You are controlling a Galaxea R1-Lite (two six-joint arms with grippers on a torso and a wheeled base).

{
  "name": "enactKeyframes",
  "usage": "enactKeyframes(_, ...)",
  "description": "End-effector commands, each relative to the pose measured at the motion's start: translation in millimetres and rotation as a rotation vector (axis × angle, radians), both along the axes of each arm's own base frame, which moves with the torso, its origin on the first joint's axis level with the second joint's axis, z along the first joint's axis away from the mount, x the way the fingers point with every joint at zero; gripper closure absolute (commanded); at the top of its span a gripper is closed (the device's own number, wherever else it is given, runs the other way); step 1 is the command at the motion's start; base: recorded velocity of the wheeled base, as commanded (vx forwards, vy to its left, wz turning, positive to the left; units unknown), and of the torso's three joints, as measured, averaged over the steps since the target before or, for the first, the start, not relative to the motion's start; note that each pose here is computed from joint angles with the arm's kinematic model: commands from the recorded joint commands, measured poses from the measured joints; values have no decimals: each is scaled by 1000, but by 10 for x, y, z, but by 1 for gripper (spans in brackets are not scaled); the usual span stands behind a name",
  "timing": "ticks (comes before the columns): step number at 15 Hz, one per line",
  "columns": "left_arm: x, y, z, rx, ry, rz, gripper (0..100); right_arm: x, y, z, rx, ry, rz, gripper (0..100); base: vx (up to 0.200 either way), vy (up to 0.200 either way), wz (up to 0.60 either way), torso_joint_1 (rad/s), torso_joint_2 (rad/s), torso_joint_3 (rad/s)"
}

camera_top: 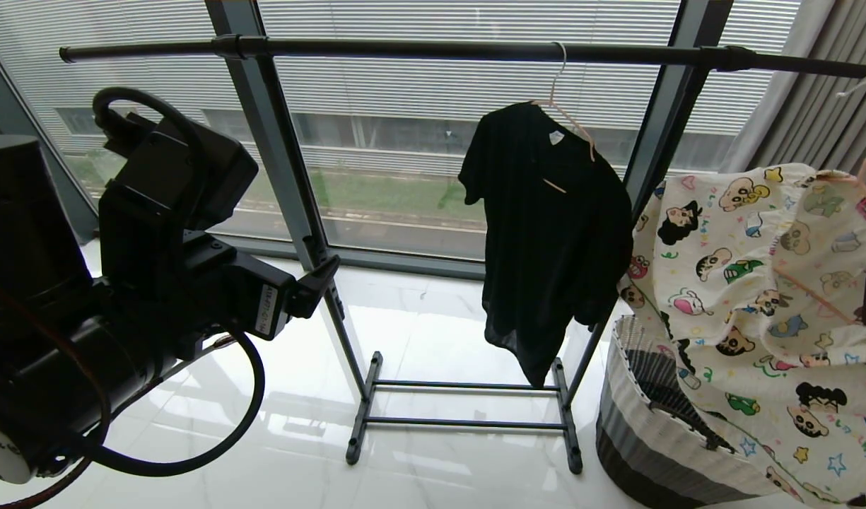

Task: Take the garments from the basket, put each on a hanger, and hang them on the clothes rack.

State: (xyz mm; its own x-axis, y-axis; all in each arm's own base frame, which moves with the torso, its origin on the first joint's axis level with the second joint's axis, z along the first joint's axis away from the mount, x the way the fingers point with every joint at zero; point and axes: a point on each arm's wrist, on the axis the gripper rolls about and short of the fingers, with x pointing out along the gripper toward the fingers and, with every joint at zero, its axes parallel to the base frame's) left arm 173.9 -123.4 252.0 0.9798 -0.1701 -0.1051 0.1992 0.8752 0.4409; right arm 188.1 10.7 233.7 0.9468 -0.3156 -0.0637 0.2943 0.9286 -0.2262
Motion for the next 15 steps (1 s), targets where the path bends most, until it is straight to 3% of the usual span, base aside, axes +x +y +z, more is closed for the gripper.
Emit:
enactKeyframes(1, -1, 0, 3, -2, -1, 0, 0, 354, 169, 138, -2, 13, 57, 100, 0, 0, 0, 0, 0, 0)
enactKeyframes(5, 2, -2, 0, -1, 0, 0, 0, 615, 295, 229, 0, 8, 89, 100, 0, 0, 0, 0, 0, 0)
enactKeyframes(15, -10, 8, -21, 3, 5, 2, 0, 744, 421, 338, 6, -24, 126, 100, 180, 0, 0, 1, 3, 3)
